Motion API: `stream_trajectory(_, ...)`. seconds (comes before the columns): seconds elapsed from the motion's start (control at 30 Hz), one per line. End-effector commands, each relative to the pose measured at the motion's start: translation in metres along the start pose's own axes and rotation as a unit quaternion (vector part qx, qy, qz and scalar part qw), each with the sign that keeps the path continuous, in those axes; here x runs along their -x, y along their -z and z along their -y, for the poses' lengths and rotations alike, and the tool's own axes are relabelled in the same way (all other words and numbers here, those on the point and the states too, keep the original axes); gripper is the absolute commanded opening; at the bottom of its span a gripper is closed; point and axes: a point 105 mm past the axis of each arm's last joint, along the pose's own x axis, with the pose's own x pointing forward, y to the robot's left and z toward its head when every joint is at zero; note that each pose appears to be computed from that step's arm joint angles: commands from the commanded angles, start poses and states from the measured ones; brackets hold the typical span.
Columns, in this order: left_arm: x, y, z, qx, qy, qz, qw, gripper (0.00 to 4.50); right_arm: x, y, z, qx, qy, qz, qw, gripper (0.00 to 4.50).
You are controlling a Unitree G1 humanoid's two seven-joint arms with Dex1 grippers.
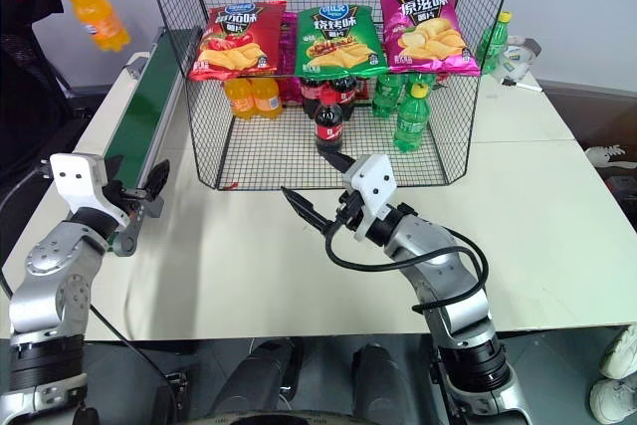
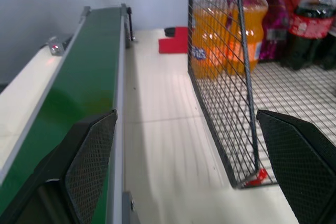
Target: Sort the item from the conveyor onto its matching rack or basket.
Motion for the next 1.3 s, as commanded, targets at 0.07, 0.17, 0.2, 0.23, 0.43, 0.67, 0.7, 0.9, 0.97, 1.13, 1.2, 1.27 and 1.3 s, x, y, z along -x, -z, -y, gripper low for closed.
stream_trajectory(0.07, -0.003, -0.008, -0.006, 0.001, -0.016, 0.011, 1.000, 4.46, 0.000, -0.013, -0.001, 0.008, 0.000, 0.022, 1.000, 4.50)
stream_trajectory(0.17, -0.004, -0.008, -0.011, 0.000, -0.038, 0.007, 0.999, 4.46, 0.003, -0.010, -0.003, 0.004, -0.005, 0.021, 1.000, 4.50)
stream_trajectory(0.2, -0.004, -0.008, -0.012, -0.001, -0.044, 0.007, 0.999, 4.46, 0.003, -0.009, -0.003, 0.004, -0.006, 0.021, 1.000, 4.50)
stream_trajectory(0.23, -0.004, -0.008, -0.014, -0.003, -0.051, 0.008, 0.999, 4.46, 0.004, -0.009, -0.004, 0.003, -0.007, 0.022, 1.000, 4.50)
stream_trajectory(0.43, -0.004, -0.011, -0.027, -0.005, -0.107, 0.024, 0.994, 4.46, 0.000, -0.010, -0.008, -0.013, -0.014, 0.027, 0.999, 4.50)
stream_trajectory(0.67, -0.001, -0.014, -0.043, -0.015, -0.172, 0.029, 0.985, 4.46, -0.007, -0.012, -0.011, -0.025, -0.024, 0.030, 0.999, 4.50)
stream_trajectory(0.7, -0.001, -0.013, -0.044, -0.019, -0.178, 0.021, 0.984, 4.46, -0.007, -0.013, -0.011, -0.026, -0.025, 0.030, 0.999, 4.50)
stream_trajectory(0.9, -0.001, -0.014, -0.047, -0.042, -0.178, 0.015, 0.983, 4.46, -0.007, -0.012, -0.011, -0.031, -0.027, 0.030, 0.999, 4.50)
stream_trajectory(0.97, -0.002, -0.017, -0.045, -0.022, -0.160, 0.030, 0.986, 4.46, -0.007, -0.012, -0.011, -0.032, -0.027, 0.030, 0.999, 4.50)
stream_trajectory(1.13, 0.001, -0.019, -0.057, -0.007, -0.183, 0.040, 0.982, 4.46, -0.007, -0.013, -0.012, -0.034, -0.025, 0.033, 0.999, 4.50)
stream_trajectory(1.2, 0.001, -0.020, -0.059, -0.022, -0.188, 0.040, 0.981, 4.46, -0.007, -0.014, -0.012, -0.034, -0.024, 0.034, 0.999, 4.50)
stream_trajectory(1.27, 0.001, -0.018, -0.061, -0.033, -0.189, 0.037, 0.981, 4.46, -0.007, -0.015, -0.011, -0.034, -0.023, 0.035, 0.999, 4.50)
stream_trajectory(1.3, 0.000, -0.018, -0.062, -0.031, -0.192, 0.038, 0.980, 4.46, -0.008, -0.016, -0.011, -0.034, -0.023, 0.035, 0.999, 4.50)
